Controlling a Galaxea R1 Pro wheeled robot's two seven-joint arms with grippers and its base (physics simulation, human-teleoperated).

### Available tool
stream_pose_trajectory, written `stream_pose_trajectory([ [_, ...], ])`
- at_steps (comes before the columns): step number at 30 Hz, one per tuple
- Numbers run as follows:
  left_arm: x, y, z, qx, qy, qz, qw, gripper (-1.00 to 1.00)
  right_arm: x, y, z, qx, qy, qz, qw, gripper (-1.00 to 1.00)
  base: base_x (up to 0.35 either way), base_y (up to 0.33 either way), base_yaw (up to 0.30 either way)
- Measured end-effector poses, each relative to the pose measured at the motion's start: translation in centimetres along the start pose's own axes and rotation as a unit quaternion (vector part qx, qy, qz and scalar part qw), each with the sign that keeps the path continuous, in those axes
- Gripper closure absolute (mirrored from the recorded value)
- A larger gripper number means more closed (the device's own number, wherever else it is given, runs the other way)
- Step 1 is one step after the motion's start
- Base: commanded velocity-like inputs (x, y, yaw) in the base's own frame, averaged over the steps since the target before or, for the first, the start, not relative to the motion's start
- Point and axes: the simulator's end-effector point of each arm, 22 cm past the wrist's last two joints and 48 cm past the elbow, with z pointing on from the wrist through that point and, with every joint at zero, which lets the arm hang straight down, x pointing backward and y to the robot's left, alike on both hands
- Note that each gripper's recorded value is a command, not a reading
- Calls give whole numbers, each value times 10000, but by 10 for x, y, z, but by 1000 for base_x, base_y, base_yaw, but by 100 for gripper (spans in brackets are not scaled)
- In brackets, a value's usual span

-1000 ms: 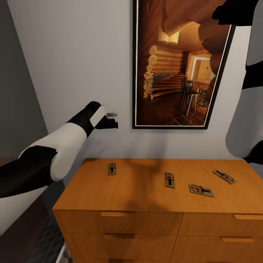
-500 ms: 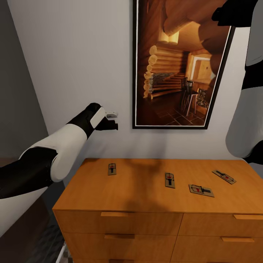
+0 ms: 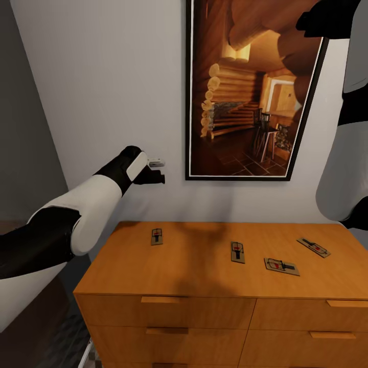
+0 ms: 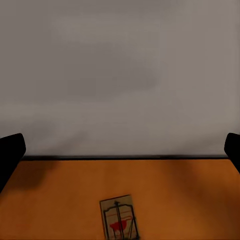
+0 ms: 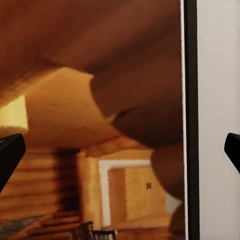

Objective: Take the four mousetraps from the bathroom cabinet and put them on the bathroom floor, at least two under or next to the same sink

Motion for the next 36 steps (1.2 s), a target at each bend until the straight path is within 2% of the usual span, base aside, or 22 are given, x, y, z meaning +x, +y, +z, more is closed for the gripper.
stream_pose_trajectory([
  [15,25,3,15,-41,209,-14,9998,-100,1,1,1,0,16,-13,10000,-100,0,0,0],
  [36,47,8,26,-140,418,-6,9990,-100,3,3,2,-2,42,-39,10000,-100,0,0,0],
])
